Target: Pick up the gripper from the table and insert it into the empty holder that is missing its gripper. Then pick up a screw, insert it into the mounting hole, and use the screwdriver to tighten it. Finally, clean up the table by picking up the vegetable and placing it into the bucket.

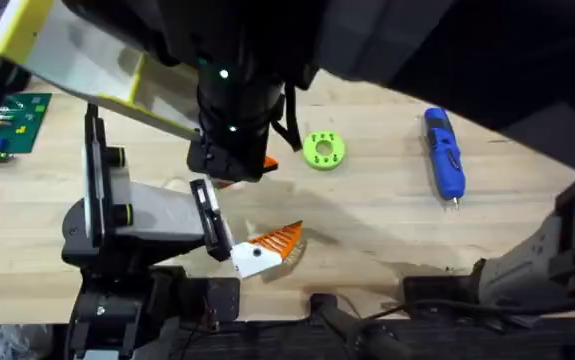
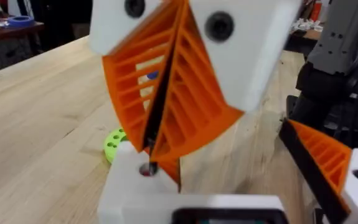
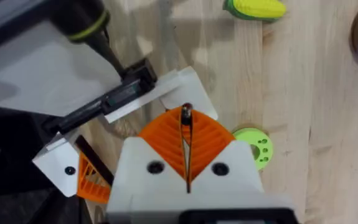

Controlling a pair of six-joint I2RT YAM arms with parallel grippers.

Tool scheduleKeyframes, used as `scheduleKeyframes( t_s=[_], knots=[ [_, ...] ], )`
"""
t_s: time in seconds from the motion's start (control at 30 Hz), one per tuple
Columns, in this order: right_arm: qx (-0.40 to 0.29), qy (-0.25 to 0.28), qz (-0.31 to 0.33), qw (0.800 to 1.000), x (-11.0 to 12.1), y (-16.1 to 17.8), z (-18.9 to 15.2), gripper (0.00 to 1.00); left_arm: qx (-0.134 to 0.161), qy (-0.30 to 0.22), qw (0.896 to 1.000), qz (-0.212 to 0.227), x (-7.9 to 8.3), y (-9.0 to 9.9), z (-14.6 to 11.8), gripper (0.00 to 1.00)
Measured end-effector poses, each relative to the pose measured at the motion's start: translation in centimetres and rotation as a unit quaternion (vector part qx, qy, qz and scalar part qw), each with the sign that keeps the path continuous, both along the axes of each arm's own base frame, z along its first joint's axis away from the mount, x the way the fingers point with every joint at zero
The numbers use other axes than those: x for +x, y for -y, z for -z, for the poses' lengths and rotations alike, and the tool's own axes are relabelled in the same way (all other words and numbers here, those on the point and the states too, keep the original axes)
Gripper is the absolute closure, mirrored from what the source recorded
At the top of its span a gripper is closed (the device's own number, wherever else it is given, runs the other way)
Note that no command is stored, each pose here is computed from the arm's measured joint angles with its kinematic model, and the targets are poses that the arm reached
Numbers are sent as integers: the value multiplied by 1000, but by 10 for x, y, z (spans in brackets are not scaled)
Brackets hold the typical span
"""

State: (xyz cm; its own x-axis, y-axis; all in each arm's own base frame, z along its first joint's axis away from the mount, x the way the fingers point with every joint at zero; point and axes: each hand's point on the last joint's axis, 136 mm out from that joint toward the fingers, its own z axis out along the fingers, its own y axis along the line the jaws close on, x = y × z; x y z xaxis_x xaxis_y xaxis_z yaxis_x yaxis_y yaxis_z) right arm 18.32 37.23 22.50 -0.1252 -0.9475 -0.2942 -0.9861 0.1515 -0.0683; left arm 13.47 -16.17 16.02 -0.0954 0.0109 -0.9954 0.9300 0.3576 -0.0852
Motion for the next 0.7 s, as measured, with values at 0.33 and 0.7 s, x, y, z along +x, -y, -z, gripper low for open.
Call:
scheduleKeyframes(
  t_s=[0.33, 0.7],
  knots=[
    [2, 0, 0, 1000, 0, -1, 0, 992, 0, 0, 1000, 0, 0, 0, 0, 15],
    [3, -1, -1, 1000, 0, -1, 0, 992, 0, 1, 1000, 0, 0, 0, 0, 15]
  ],
)
